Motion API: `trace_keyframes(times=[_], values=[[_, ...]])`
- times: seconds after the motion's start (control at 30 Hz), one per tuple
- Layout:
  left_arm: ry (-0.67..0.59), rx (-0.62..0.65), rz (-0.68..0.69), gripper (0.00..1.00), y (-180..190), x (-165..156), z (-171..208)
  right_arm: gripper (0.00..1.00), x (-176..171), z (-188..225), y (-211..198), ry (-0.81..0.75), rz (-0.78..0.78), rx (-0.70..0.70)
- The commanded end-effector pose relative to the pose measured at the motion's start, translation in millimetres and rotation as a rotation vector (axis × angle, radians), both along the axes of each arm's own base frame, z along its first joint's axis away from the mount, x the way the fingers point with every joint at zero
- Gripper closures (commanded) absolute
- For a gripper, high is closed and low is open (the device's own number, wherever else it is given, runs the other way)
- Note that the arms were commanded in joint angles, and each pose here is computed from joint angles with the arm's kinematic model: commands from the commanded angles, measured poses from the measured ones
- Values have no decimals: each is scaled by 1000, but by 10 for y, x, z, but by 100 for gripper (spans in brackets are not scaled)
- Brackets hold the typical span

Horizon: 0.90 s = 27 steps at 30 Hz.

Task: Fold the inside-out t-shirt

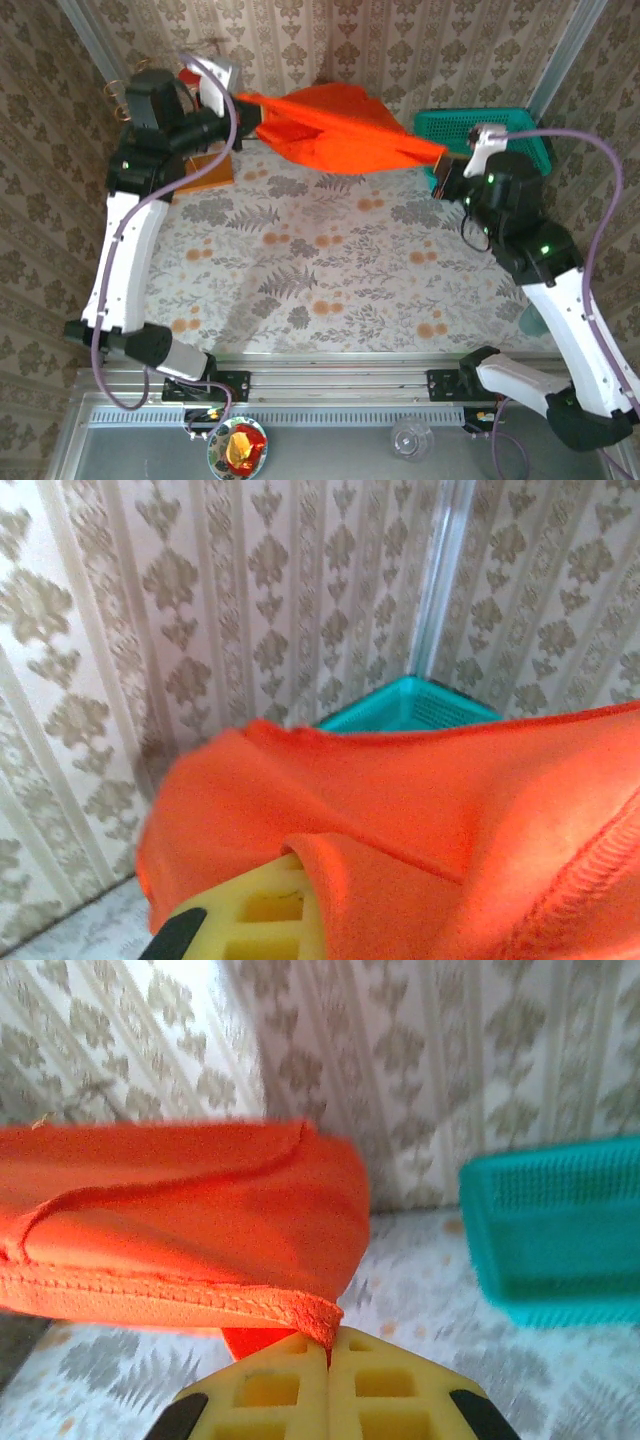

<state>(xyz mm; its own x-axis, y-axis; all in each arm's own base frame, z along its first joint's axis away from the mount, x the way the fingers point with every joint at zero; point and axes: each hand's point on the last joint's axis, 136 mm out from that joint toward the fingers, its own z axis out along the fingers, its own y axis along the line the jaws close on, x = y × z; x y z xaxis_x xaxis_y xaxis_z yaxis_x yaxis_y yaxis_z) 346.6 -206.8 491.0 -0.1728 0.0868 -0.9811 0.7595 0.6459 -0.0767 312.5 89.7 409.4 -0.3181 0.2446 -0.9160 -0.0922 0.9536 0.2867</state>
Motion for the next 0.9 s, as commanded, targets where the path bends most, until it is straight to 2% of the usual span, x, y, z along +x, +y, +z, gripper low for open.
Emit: trace_keyframes(times=[0.0, 0.07, 0.17, 0.23, 0.3, 0.43, 0.6, 0.73, 0.87], values=[[151, 51, -20, 100, -39, -75, -791, 100, -86, -968, 230, 235, 77, 114], [231, 51, -15, 100, -31, -138, -1243, 100, -180, -1454, 300, 336, 99, 144], [355, 76, -31, 100, -66, -277, -1904, 89, -358, -2107, 373, 487, 126, 143], [426, 99, -42, 100, -96, -361, -2247, 76, -429, -2253, 365, 520, 128, 96], [475, 121, -55, 100, -131, -438, -2476, 65, -446, -2221, 359, 496, 139, 36], [511, 150, -75, 100, -182, -538, -2642, 52, -407, -2008, 579, 392, 246, -46], [528, 160, -87, 100, -199, -611, -2644, 39, -375, -1866, 1229, 246, 493, -235], [545, 159, -102, 100, -213, -660, -2627, 31, -377, -1927, 1831, 187, 682, -383], [547, 167, -100, 100, -192, -706, -2628, 25, -249, -2093, 2266, 194, 760, -439]])
